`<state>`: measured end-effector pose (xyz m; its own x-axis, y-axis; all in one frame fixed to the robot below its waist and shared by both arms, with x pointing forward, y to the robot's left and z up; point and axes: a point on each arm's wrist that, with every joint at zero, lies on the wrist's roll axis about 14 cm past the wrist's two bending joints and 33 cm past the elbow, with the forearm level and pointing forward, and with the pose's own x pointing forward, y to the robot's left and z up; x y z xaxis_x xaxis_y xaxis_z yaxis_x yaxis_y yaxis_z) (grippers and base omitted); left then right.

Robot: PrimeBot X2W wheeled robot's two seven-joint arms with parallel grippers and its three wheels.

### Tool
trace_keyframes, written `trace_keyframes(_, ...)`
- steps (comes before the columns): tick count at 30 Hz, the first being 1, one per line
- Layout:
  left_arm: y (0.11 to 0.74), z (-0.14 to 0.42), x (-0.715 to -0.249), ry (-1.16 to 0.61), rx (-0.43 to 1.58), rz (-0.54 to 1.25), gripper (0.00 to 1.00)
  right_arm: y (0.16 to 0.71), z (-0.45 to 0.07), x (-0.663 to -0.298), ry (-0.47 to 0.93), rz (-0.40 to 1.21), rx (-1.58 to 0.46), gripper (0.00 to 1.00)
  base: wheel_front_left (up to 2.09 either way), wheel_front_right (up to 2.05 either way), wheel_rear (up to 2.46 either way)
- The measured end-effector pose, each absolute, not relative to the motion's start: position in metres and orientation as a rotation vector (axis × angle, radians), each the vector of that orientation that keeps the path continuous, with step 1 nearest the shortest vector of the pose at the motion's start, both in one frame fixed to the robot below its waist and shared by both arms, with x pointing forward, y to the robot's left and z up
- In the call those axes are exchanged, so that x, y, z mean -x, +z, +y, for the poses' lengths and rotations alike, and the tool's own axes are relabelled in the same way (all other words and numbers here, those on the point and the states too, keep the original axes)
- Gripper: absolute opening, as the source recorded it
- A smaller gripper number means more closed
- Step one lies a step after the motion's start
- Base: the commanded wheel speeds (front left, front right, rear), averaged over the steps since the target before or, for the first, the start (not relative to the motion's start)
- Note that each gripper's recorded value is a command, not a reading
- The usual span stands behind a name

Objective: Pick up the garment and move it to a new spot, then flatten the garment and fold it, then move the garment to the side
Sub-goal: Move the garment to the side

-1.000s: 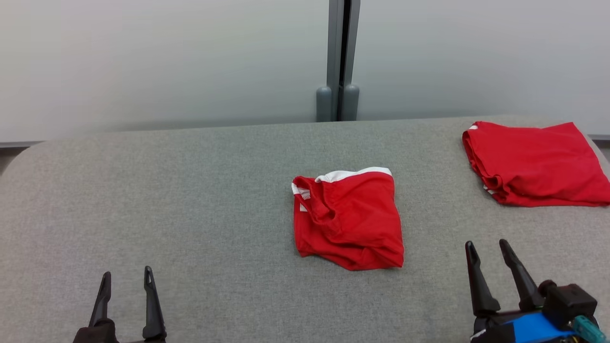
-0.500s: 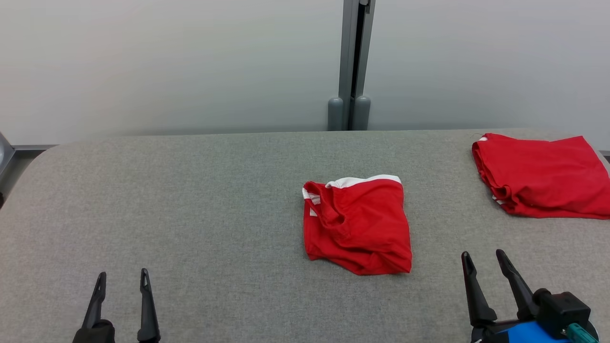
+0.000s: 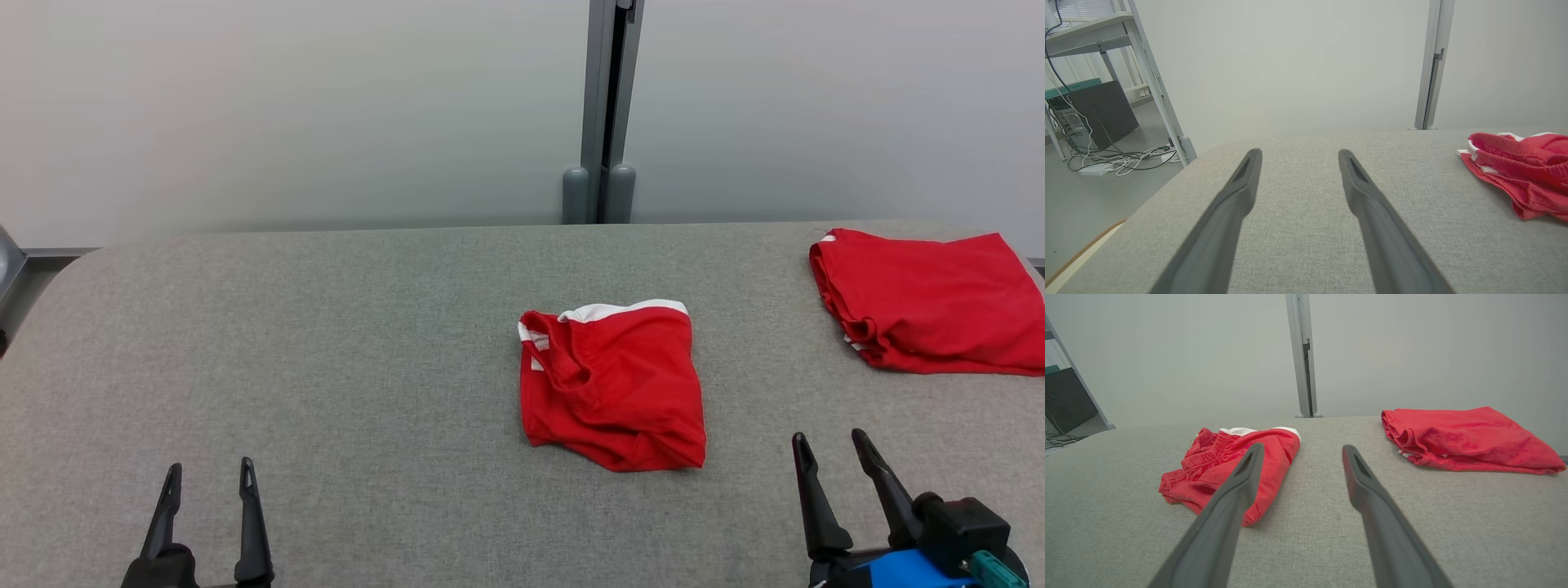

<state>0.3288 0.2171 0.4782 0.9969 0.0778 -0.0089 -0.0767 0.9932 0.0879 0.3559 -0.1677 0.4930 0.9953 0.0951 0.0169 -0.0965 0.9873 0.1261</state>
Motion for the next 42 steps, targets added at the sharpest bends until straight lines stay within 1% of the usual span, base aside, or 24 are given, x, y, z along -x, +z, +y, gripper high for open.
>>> trace_keyframes(15,0.477,0.217,-0.331,0.081,-0.071,0.015,1.00,0.491,-0.167,-0.357,0.095,-0.004,-0.128,1.00,0.00,0.00,0.00)
trace_keyframes(17,0.476,0.217,-0.332,0.085,-0.064,0.018,1.00,0.498,-0.165,-0.366,0.108,-0.023,-0.121,1.00,0.00,0.00,0.00)
trace_keyframes(20,0.475,0.215,-0.338,0.080,-0.065,0.021,1.00,0.522,-0.161,-0.391,0.142,-0.081,-0.094,1.00,0.00,0.00,0.00)
trace_keyframes(24,0.475,0.212,-0.349,0.072,-0.065,0.022,1.00,0.536,-0.152,-0.428,0.187,-0.071,-0.064,1.00,0.00,0.00,0.00)
trace_keyframes(28,0.474,0.206,-0.362,0.059,-0.060,0.023,1.00,0.530,-0.138,-0.462,0.233,0.014,-0.040,1.00,0.00,0.00,0.00)
trace_keyframes(32,0.468,0.203,-0.374,0.056,-0.054,0.036,1.00,0.496,-0.126,-0.485,0.270,0.170,-0.007,1.00,0.00,0.00,0.00)
trace_keyframes(36,0.462,0.202,-0.385,0.059,-0.050,0.050,1.00,0.457,-0.117,-0.495,0.296,0.306,0.018,1.00,0.00,0.00,0.00)
trace_keyframes(38,0.460,0.201,-0.390,0.059,-0.048,0.053,1.00,0.432,-0.119,-0.494,0.301,0.390,0.044,1.00,0.00,0.00,0.00)
trace_keyframes(42,0.456,0.202,-0.394,0.067,-0.047,0.065,1.00,0.397,-0.113,-0.489,0.314,0.486,0.037,1.00,0.00,0.00,0.00)
